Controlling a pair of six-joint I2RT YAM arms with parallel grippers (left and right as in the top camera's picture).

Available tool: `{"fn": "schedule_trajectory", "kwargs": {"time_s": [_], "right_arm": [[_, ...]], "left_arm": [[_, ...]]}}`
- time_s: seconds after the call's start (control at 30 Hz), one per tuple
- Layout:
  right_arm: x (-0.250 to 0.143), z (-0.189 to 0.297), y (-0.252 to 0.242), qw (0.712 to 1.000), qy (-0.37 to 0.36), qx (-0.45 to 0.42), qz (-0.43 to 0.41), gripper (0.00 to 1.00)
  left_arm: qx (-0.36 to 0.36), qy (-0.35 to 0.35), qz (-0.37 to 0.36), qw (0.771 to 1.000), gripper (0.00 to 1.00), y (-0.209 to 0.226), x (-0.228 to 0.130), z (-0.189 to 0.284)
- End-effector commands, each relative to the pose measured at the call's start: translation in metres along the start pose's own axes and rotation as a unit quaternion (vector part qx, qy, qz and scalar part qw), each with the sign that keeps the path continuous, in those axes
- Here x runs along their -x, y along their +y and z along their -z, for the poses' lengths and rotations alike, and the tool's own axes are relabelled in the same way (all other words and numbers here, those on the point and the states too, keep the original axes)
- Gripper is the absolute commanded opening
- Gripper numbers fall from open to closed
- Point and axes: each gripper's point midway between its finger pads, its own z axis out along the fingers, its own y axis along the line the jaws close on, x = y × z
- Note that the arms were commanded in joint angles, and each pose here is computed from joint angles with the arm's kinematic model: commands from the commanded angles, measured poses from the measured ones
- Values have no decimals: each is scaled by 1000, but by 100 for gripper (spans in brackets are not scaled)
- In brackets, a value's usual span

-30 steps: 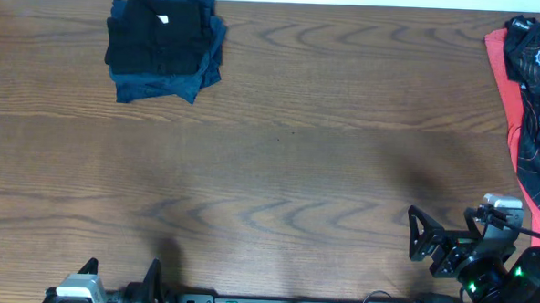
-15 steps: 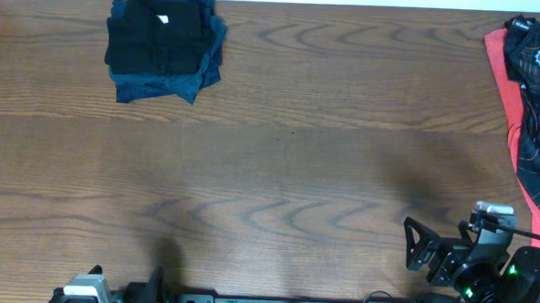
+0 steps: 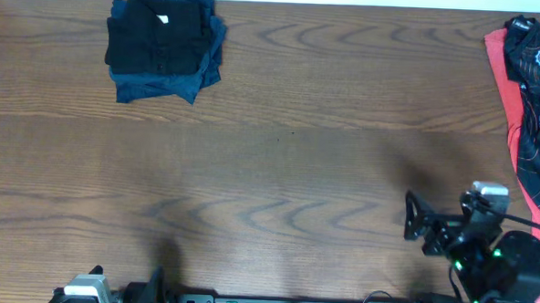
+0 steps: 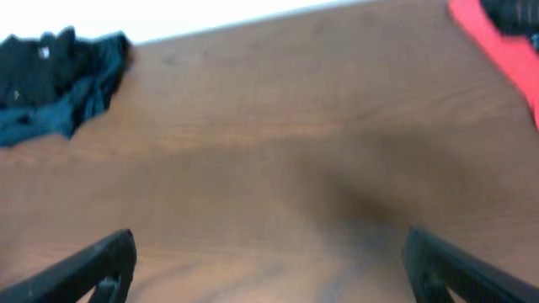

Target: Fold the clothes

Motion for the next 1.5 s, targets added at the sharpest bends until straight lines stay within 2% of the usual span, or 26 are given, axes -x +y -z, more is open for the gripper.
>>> {"fn": "schedule_trajectory", "kwargs": {"time_s": [0.0, 0.23, 0.6, 0.73, 0.97, 1.47], "right_arm": [[-18, -21, -2, 999, -30, 22, 20, 99], [-21, -46, 9, 981, -164, 72, 69, 99], [2, -44, -23, 961, -271, -12, 59, 99], [0, -45, -28, 962, -267, -28, 55, 99], [-29, -60, -37, 977, -203, -40, 49, 99], [-28, -60, -37, 977, -205, -40, 49, 99]], "left_arm": [[-7, 3, 7, 1000, 98, -2, -1, -1], [-7, 3, 7, 1000, 98, -2, -1, -1], [-7, 3, 7, 1000, 98, -2, -1, -1], [-7, 3, 7, 1000, 98, -2, -1, -1], [-7, 3, 7, 1000, 98, -2, -1, -1], [-7, 3, 7, 1000, 98, -2, -1, -1]]}}
